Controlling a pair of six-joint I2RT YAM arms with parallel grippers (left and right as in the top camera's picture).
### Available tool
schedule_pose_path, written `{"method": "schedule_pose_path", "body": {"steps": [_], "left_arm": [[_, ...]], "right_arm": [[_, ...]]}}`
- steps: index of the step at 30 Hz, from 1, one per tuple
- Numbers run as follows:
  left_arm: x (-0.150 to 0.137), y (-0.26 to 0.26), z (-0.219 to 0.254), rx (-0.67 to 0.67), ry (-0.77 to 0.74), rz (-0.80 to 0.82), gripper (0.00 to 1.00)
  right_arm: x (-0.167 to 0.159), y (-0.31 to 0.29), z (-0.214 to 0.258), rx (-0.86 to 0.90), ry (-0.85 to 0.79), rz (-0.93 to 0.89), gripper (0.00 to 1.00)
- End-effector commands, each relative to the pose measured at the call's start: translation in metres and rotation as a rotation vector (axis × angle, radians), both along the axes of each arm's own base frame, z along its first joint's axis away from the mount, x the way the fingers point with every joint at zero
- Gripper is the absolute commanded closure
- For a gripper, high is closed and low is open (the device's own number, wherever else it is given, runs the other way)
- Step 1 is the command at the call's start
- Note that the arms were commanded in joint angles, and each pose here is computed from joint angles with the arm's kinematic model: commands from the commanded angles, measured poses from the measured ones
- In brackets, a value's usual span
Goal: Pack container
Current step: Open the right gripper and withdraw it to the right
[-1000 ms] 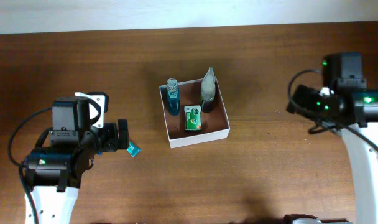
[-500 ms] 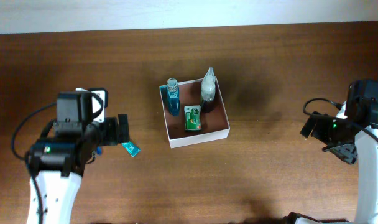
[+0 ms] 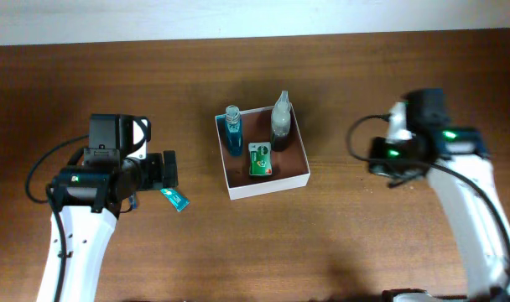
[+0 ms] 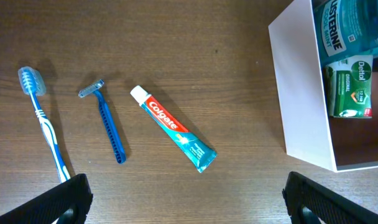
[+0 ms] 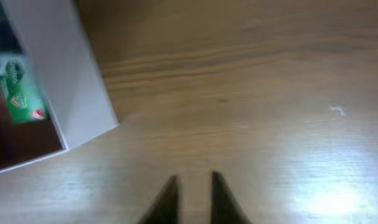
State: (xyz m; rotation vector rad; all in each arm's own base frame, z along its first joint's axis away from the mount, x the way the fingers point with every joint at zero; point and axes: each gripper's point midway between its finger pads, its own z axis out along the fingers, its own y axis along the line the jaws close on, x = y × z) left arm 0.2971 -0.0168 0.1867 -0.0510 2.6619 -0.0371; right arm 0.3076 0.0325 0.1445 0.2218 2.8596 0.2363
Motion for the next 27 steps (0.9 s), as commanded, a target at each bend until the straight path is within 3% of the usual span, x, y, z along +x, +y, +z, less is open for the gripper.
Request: {"method": "schedule_pose_path", "body": {"steps": [1, 10, 17, 27], "left_arm": [[0.000, 0.002, 0.003, 0.003, -0.003, 0.018, 0.01], [0.000, 0.002, 0.003, 0.003, -0.001, 0.018, 0.00], [0.000, 0.002, 0.003, 0.003, -0.001, 0.017, 0.01], [0.000, 0.002, 0.003, 0.003, -0.001, 0.017, 0.01]], "right_arm": [[0.007, 0.027, -0.026, 0.003, 0.056, 0.069, 0.96], [0.020, 0.077, -0.086, 0.036, 0.150, 0.203, 0.96], [0.015, 0.124, -0.080, 0.185, 0.117, 0.379, 0.96], [0.004, 0.134, -0.077, 0.238, 0.147, 0.414, 0.96]]}}
